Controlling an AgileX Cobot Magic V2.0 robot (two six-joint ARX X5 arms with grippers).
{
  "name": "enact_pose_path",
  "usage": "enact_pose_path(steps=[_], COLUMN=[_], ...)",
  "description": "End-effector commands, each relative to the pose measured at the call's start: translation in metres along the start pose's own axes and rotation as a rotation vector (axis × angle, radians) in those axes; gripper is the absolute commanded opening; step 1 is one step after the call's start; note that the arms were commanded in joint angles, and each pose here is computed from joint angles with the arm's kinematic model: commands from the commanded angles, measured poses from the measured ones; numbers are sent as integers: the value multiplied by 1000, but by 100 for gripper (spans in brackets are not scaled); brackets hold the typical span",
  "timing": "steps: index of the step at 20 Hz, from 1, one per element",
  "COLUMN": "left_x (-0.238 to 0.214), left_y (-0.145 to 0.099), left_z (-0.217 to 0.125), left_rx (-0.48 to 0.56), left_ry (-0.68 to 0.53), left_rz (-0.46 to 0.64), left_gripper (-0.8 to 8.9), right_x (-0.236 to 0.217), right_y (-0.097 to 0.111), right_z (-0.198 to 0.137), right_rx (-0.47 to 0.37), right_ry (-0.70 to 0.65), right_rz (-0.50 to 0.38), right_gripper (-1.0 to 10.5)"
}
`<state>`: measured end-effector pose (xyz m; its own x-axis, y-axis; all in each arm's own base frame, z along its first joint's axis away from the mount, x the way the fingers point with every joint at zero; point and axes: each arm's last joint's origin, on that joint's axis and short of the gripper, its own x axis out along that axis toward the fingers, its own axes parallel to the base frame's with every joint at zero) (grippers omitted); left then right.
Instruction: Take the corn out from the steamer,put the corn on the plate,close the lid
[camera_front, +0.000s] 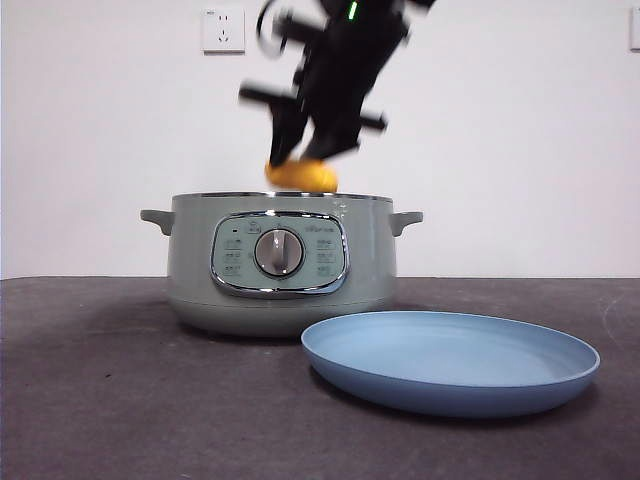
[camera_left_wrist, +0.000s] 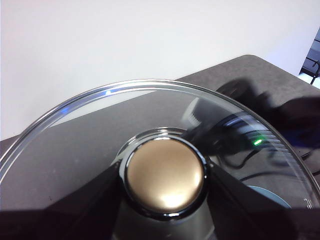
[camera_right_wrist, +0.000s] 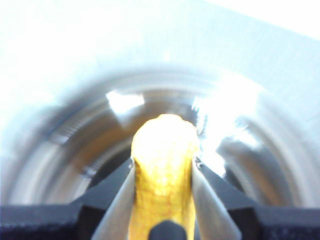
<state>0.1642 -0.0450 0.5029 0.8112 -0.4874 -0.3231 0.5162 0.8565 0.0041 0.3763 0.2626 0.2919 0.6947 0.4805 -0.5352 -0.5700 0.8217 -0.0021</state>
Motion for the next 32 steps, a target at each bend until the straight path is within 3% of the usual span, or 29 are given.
enact_pose_path(steps=[1, 7, 14, 18, 25, 32], left_x=[-10, -9, 2, 16, 44, 71], left_y=[-2, -2, 2, 5, 13, 15], left_z=[7, 8, 9, 10, 9, 7], left_rx=[35, 39, 35, 33, 22, 19], left_ry=[-72, -85, -71, -60, -27, 9], left_rz=[0, -2, -7, -38, -63, -89], left_gripper=[-8, -8, -8, -9, -8, -8], right_x=[-31, -125, -188, -185, -134, -95], right_y=[0, -2, -3, -6, -8, -11], right_z=[10, 22, 8, -35, -124, -167], right_rx=[-2, 3, 8, 36, 68, 96], right_ry=[16, 113, 164, 184, 227, 255], right_rz=[-26, -67, -86, -98, -93, -59], right_gripper=[-15, -15, -16, -15, -15, -15])
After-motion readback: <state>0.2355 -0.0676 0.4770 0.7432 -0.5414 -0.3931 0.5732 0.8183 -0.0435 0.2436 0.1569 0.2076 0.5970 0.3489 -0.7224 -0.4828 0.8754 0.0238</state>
